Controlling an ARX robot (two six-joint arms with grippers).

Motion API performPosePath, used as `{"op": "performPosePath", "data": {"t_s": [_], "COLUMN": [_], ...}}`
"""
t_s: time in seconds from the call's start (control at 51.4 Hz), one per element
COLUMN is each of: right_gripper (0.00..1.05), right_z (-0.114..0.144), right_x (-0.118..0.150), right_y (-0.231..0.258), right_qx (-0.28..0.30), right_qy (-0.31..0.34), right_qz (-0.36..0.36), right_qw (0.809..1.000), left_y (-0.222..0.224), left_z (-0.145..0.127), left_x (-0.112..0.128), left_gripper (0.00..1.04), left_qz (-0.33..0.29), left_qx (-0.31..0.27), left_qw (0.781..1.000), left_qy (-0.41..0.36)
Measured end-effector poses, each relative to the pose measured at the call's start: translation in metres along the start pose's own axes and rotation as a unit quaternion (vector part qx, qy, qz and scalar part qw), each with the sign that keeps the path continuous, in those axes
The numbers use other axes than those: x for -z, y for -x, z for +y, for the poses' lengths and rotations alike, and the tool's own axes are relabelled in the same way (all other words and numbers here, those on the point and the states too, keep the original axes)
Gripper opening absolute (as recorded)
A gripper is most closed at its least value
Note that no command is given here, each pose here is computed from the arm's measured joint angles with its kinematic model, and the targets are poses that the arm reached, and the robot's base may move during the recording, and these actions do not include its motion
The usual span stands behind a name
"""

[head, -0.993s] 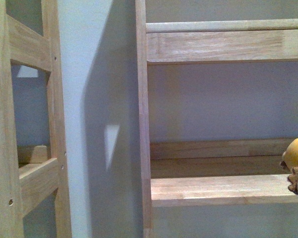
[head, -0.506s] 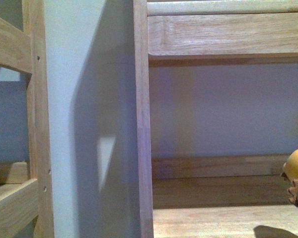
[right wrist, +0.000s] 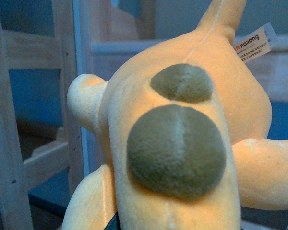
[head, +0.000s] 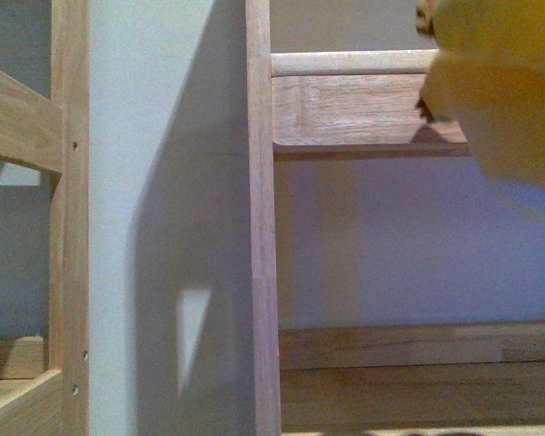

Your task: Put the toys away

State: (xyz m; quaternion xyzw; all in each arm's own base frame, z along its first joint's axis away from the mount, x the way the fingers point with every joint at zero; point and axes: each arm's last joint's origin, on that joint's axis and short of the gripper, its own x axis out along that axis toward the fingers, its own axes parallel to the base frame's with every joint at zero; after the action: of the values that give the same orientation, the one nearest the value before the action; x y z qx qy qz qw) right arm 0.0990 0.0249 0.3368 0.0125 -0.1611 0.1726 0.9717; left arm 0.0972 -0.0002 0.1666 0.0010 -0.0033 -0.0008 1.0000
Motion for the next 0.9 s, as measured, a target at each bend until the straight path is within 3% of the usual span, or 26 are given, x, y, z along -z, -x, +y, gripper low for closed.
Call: {"op": "performPosePath", "data": {"t_s": [0.175, 0.467, 0.642, 0.895], "right_gripper": [0.07, 0.07, 0.07, 0.07], "right_z": [-0.003, -0.023, -0.039, -0.049], "right_x": [-0.036, -0.116, -0.129, -0.113], "right_y": [-0.015, -0.045, -0.097, -0.202], "right_qx": [-0.015, 0.036, 0.060, 0.057], "right_qy": [0.015, 0.059, 0.058, 0.032], "right_qz": [-0.024, -0.083, -0.087, -0.039], "right_qw": [0.999, 0.994, 0.993, 0.997], "left_y": [0.000, 0.000, 0.000, 0.000], "left_z": [0.000, 0.000, 0.000, 0.000], "left_x": [0.000, 0.000, 0.000, 0.000], "left_gripper": [0.98, 0.98, 0.98, 0.98], "left_qz": [0.000, 0.000, 0.000, 0.000], "left_qx": [0.000, 0.000, 0.000, 0.000], "left_qw": [1.000, 1.000, 1.000, 1.000], "left_qy": [0.000, 0.000, 0.000, 0.000]}}
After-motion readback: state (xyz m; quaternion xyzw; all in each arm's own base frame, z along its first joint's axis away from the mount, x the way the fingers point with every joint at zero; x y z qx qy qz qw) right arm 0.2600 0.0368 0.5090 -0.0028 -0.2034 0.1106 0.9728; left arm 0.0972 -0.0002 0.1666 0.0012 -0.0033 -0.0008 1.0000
